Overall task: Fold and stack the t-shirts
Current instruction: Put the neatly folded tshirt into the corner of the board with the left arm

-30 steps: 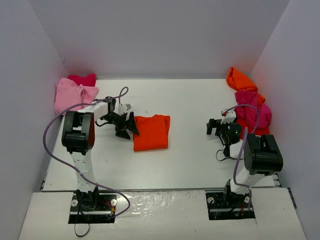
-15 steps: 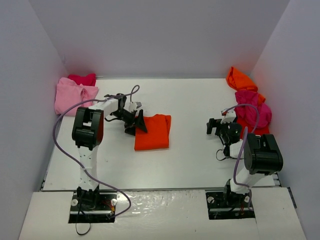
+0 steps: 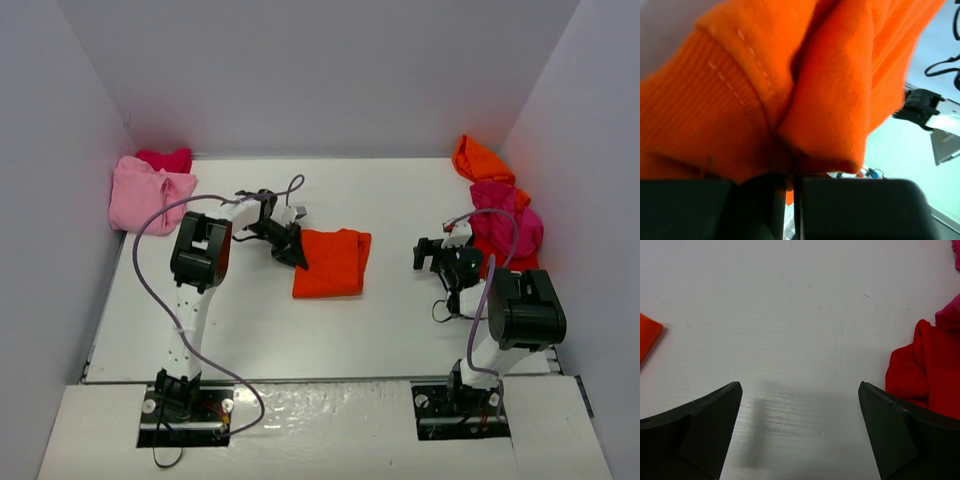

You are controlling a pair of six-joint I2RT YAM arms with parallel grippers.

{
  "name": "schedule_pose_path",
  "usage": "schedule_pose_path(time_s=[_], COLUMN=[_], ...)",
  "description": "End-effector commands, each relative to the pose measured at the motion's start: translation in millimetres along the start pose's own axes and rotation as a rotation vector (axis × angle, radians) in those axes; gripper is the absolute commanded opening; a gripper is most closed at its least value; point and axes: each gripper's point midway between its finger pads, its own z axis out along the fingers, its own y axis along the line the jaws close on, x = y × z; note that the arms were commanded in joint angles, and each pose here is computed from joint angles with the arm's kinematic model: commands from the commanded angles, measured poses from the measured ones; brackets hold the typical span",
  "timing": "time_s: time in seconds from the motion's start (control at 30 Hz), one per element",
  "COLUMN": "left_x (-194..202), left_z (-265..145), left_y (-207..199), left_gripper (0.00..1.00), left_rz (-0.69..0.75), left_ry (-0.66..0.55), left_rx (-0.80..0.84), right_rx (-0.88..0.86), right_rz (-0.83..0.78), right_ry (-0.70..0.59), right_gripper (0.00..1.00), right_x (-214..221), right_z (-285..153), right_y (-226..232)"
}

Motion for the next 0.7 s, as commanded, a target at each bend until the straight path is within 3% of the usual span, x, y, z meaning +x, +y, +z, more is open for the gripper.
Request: schedule_pose_path(time_s=[0.0, 0.17, 0.37, 0.47, 0.67], left_x=[-47.1, -84.3, -88.9, -73.2, -32.7], left_z=[-11.6, -96.4, -267.2, -354.7, -490.9], left_y=[40.2, 34.8, 45.4, 67.1, 126.6], left_gripper=[0.00, 0.00, 0.00, 0.00, 0.00], left_rz=[0.175, 0.363, 0.447, 0.398, 0.182], left_ry=[-0.114, -0.208, -0.352, -0.402, -0.473], left_rx=[-0.273, -0.543, -0.993, -1.257, -1.523], right_rx=[0.012, 0.013, 0.011, 0.011, 0.012], right_rz=[-0.064, -0.063, -0.064, -0.064, -0.063], right_ry=[-0.224, -0.224, -0.225, -0.225, -0.222], right_gripper=[1.00, 1.00, 1.00, 1.00, 1.00], right_x=[-63.9, -63.9, -64.5, -64.3, -63.5], right_z=[5.4, 5.4, 5.3, 5.3, 5.5], right_y=[-2.4, -2.7, -1.9, -1.9, -2.1])
